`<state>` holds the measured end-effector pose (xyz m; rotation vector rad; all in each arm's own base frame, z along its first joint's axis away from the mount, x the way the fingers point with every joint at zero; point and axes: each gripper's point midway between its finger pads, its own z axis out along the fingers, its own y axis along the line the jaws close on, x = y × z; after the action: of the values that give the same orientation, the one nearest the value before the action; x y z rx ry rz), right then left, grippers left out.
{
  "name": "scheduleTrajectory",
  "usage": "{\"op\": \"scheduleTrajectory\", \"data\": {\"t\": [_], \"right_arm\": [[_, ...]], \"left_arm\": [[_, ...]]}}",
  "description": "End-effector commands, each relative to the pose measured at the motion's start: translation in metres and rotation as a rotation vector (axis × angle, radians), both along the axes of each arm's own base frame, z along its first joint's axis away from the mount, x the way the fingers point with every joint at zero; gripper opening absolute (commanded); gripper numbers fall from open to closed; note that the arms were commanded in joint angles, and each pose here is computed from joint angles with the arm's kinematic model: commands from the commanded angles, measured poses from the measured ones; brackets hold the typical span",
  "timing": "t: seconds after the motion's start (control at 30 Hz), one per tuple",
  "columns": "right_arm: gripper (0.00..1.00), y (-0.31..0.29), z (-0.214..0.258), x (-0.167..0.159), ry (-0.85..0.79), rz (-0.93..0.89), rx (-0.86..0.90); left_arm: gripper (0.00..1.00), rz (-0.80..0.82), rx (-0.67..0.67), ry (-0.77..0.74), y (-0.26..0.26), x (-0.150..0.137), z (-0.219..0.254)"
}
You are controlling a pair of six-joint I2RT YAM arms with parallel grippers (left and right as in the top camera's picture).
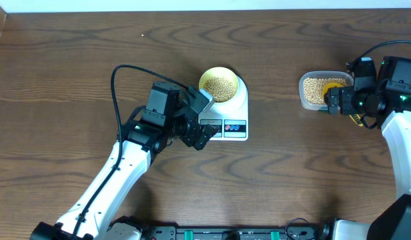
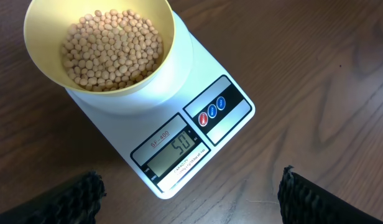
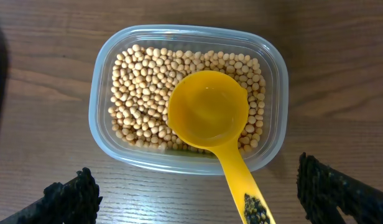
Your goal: Scoop item into bowl and weigh 50g on scale
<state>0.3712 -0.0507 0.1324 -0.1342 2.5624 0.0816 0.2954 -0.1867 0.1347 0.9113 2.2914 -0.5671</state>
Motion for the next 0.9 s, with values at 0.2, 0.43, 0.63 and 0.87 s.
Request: {"op": "scheduleTrajectory", "data": {"t": [0.2,0.43,0.63,0.87], "right_arm": [[0.99,0.0029,0.0052,-0.0004,-0.017,0.02,-0.007],[0.99,0.003,0.0052,-0.0004,-0.017,0.021,-0.007],[0.99,0.003,0.0052,-0.0004,-0.017,0.021,-0.007],[0.99,0.0029,0.0052,-0.0004,-0.017,0.02,-0.007]], "left_arm": [[0.92,-0.013,0.002,0.012,0.0002,-0.0022,-0.0048],[0.92,-0.013,0.001,0.012,0.0002,-0.0021,-0.0048],[0.92,-0.013,0.001,0.012,0.0002,-0.0021,-0.0048],[0.92,-0.013,0.001,0.012,0.0002,-0.0021,-0.0048]]}}
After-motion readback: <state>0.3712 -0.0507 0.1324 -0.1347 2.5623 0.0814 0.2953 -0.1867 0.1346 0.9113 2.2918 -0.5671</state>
